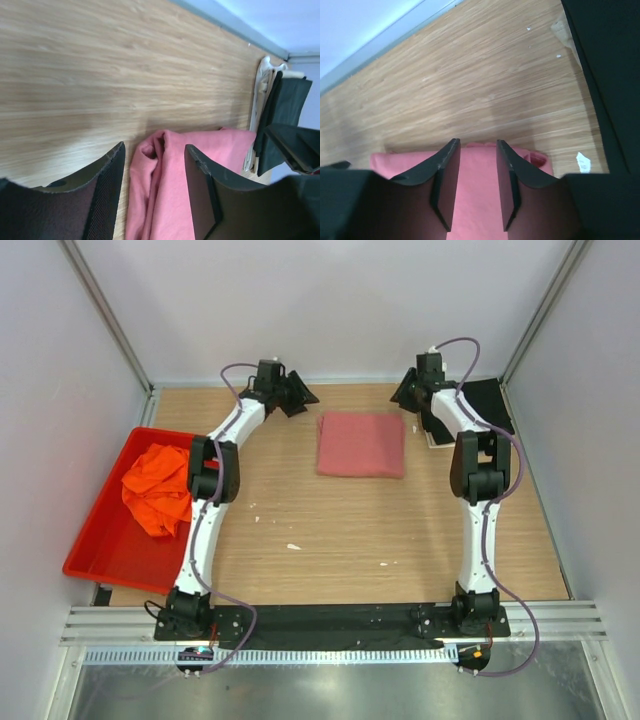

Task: Fold and stack the t-shirts
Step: Fold the tshirt

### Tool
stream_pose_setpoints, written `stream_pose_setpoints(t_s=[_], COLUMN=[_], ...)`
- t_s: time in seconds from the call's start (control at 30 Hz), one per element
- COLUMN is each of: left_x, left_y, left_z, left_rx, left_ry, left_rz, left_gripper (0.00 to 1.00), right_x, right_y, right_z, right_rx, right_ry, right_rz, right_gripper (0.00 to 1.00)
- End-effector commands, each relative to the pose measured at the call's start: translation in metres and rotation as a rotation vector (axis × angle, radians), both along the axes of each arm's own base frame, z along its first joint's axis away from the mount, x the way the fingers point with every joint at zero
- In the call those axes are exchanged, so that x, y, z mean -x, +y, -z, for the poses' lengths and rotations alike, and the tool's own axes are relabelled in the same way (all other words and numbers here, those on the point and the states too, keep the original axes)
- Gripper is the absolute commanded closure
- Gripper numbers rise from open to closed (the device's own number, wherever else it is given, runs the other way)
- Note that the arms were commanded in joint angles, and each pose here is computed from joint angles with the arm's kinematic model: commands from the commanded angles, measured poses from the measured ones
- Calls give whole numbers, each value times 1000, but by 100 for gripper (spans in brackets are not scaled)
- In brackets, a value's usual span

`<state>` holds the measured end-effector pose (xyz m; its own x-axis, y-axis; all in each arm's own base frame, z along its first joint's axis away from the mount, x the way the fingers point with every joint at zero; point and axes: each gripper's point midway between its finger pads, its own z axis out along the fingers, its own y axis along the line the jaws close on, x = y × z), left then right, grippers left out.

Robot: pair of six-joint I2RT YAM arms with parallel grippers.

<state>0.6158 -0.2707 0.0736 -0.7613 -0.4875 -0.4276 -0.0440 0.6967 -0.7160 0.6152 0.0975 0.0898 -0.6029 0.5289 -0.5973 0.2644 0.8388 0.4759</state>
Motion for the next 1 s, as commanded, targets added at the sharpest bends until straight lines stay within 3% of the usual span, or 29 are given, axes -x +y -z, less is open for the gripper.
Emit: stream_pose_setpoints(t_s=[0.0,0.07,0.3,0.5,0.73,0.97], left_x=[-15,3,91,140,160,168], left_y=[18,21,4,-7,-21,-53], left_z=[-82,-68,-22,-19,-48,-49], left_rx=[50,20,-56,-168,-205,-156], left_ry=[-172,-128,11,7,-53,-54], left_rz=[32,70,232,271,249,309], left_gripper=[47,47,50,57,59,60], right_x=[1,22,97,146,178,183], right_y=[-4,1,5,17,13,39], right_z=[-68,-76,-50,-30,-9,-14], right_rx=[21,27,74,12,11,-88], right_ry=[-114,-104,43,147,253,243], right_rz=[-82,-142,-343,-455,-473,-539], right_gripper=[57,46,39,49,53,64])
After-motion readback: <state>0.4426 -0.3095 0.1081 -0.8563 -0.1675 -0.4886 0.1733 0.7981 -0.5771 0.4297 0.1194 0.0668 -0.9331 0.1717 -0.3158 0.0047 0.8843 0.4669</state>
